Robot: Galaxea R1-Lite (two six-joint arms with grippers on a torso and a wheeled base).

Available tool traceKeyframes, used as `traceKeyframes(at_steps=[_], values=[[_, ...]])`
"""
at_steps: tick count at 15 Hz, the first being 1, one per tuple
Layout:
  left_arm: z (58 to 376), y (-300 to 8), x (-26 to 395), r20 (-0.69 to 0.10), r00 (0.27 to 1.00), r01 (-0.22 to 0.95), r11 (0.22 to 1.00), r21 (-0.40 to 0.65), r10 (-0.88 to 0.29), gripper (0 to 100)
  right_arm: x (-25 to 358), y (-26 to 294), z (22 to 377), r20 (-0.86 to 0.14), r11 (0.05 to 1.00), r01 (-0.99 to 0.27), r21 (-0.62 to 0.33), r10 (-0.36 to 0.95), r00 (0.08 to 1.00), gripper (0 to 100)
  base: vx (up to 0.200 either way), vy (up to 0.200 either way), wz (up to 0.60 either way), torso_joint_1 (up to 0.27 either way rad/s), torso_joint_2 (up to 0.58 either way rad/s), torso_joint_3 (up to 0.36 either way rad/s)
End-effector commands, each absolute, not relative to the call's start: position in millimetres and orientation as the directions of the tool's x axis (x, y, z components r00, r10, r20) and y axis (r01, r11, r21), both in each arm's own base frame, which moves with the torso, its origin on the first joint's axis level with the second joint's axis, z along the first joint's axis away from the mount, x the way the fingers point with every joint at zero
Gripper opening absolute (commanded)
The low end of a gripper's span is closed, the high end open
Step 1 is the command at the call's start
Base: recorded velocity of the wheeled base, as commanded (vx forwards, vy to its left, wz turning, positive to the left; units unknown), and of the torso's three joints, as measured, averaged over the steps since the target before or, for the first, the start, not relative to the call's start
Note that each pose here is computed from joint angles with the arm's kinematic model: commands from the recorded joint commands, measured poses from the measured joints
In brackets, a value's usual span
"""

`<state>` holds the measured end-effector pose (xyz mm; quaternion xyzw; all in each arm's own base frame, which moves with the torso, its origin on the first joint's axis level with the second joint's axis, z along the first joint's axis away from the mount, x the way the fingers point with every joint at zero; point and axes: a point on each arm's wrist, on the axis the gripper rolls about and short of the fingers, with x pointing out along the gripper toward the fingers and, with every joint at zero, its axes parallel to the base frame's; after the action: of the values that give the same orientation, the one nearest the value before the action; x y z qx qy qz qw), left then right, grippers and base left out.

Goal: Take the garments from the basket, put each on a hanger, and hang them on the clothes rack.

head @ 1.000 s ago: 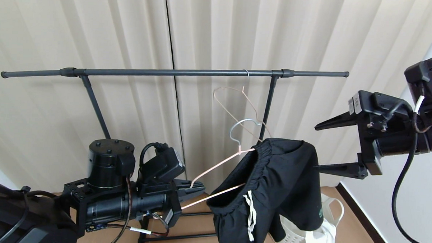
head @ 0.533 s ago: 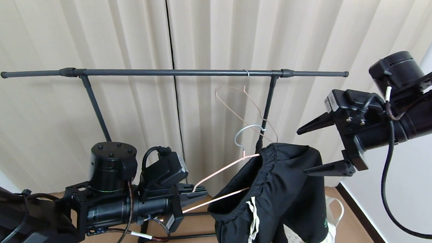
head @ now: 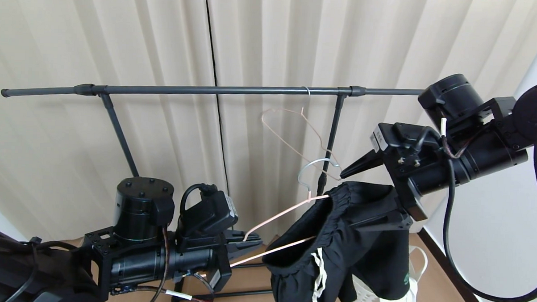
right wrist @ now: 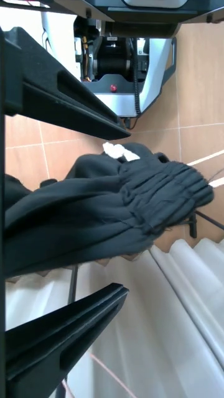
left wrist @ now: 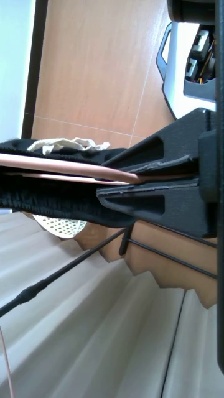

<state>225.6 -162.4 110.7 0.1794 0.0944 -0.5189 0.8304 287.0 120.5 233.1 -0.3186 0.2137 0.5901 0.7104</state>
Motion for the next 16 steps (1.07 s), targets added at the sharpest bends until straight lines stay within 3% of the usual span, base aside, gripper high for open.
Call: traceKeyframes(at_steps=[1,15,16], values=[[110,-163,226,-0.344,0.442,0.896,0.396,0.199,-0.828,0,291,127,227,-0.688,0.083,-0.979,-0.183,0.701,0.189,100,0.000,0.000,0.00,0.000,0.00,0.000],[109,-168,229,-0.343,0.435,0.900,0.388,0.199,-0.832,0,305,138,215,-0.699,0.078,-0.985,-0.156,0.695,0.166,100,0.000,0.000,0.00,0.000,0.00,0.000],[108,-169,229,-0.346,0.434,0.900,0.388,0.197,-0.832,0,305,138,215,-0.699,0.078,-0.985,-0.155,0.696,0.165,0,0.000,0.000,0.00,0.000,0.00,0.000]])
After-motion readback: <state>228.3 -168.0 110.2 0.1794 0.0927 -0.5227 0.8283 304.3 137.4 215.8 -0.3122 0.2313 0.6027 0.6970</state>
